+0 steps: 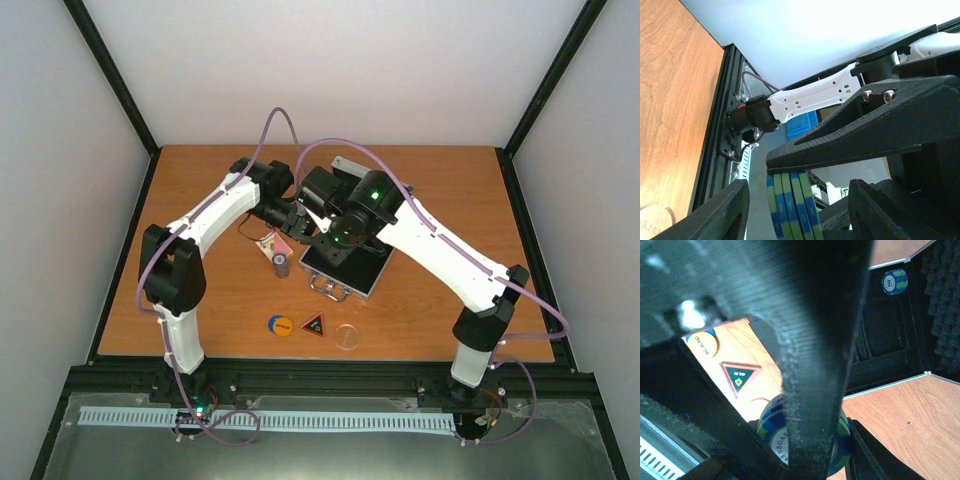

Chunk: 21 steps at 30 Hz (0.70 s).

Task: Pack up texas hold em set

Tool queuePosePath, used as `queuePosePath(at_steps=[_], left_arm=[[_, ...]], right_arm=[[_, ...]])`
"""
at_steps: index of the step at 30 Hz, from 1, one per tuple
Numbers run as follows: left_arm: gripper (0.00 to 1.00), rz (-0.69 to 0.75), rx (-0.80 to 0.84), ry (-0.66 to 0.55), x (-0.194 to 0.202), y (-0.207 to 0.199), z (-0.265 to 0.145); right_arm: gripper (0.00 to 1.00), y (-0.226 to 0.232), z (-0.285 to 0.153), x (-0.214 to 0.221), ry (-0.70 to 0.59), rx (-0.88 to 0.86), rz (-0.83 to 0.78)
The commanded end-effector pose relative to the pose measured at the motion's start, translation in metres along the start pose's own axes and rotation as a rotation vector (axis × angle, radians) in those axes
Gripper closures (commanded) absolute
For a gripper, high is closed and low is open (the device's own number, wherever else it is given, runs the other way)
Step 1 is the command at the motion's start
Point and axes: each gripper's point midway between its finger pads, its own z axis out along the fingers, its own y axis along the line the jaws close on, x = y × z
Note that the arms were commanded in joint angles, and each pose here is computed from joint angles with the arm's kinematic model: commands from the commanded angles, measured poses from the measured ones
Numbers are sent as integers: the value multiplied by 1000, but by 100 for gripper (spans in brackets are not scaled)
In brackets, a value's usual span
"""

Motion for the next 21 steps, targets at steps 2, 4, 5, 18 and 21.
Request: queuePosePath(at_steps=[2,4,5,18,21], left_arm=[[42,-46,161,-37,0,-57,12],[39,-42,160,-36,0,-58,12],[38,-39,160,-37,0,-58,11],[32,-131,-408,-87,-2,19,-14],[36,-163,-452,-75,1,30,-17]], right_arm=[[97,-69,27,-33,-57,265,143],[97,-68,29,-34,-55,263,141],[97,-68,30,-35,-57,263,140],[97,-63,34,-39,-58,234,136],[97,-63,34,-40,-60,230,135]])
